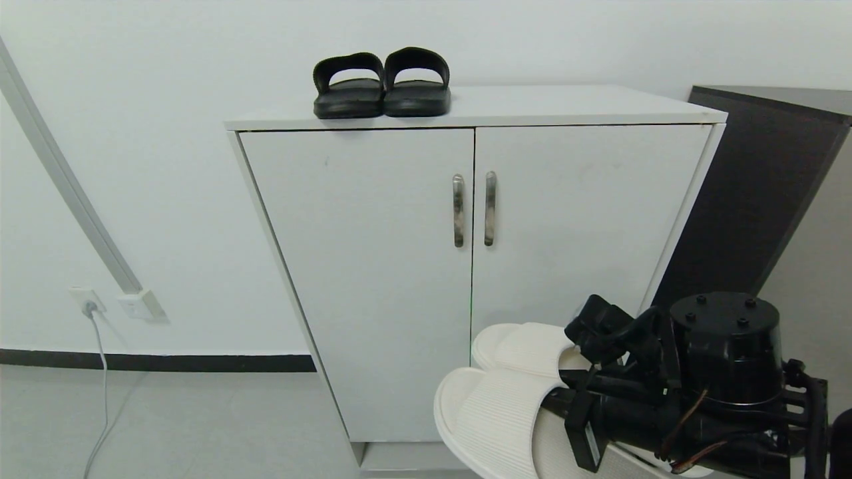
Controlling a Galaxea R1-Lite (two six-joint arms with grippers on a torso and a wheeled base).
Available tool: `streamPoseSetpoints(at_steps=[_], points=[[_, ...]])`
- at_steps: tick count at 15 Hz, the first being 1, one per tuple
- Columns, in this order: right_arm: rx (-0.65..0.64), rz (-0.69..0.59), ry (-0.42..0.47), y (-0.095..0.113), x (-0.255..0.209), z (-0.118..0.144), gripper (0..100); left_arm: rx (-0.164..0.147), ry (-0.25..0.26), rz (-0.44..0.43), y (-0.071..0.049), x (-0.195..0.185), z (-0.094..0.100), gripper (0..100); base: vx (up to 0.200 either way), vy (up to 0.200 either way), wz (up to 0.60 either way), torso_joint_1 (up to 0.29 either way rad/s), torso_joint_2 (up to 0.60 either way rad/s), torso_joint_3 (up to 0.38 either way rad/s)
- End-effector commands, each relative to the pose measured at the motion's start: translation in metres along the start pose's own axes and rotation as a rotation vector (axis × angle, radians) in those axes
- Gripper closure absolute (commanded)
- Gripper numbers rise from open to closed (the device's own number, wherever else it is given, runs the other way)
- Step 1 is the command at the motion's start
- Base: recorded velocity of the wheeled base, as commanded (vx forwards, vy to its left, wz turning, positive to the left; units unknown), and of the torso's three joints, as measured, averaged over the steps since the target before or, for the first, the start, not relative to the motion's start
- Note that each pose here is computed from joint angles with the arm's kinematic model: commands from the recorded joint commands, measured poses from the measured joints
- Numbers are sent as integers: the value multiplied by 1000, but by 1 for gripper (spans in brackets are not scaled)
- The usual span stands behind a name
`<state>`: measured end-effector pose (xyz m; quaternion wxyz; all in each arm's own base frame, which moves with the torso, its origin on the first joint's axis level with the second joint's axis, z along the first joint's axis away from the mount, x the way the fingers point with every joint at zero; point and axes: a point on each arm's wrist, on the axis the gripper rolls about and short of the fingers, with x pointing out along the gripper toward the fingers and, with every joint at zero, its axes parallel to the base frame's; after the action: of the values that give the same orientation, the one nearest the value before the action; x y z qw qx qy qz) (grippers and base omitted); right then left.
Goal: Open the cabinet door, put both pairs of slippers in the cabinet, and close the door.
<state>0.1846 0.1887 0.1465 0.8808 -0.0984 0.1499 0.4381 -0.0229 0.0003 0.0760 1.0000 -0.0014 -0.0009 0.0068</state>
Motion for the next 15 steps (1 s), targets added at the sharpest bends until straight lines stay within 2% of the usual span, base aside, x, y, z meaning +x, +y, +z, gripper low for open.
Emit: streamPoseSetpoints(at_steps=[1,3,4,5,6,7,8,9,10,11,13,14,15], points=[[0,2,7,0,1,-2,100,0,0,0,0,0,0,0,0,0,0,0,0,0],[0,-2,3,0,0,-1,100,3,0,3,0,0,0,0,0,0,0,0,0,0],[-1,-2,-6,0,-1,-1,100,17,0,3,0,0,2,0,0,0,0,0,0,0],[-2,-1,-11,0,-1,-1,100,43,28,9,0,2,2,0,0,0,0,-2,198,163],[-4,-2,-15,1,-1,-2,100,35,71,8,0,8,11,0,0,0,0,-2,159,95],[-8,1,-12,1,0,-4,100,-26,13,-7,0,8,39,0,0,0,0,12,110,46],[-9,8,-7,3,0,-5,100,-68,31,-37,-1,15,60,0,0,0,0,0,0,0],[-9,7,-2,3,2,-6,100,-68,103,-87,-2,29,72,0,0,0,0,0,0,0],[-9,7,-2,3,2,-6,100,-71,144,-114,-3,37,75,0,0,0,0,0,0,0],[-14,11,-1,5,2,-6,100,-76,168,-185,-5,55,88,0,0,0,0,0,0,0],[-22,12,-5,5,1,-6,100,-83,165,-285,-8,73,100,0,0,0,0,0,0,0],[-25,11,-13,5,1,-5,100,-79,183,-325,-9,87,104,0,0,0,0,0,0,0],[-25,13,-13,5,1,-5,100,-63,176,-373,-11,98,110,0,0,0,0,0,0,0]])
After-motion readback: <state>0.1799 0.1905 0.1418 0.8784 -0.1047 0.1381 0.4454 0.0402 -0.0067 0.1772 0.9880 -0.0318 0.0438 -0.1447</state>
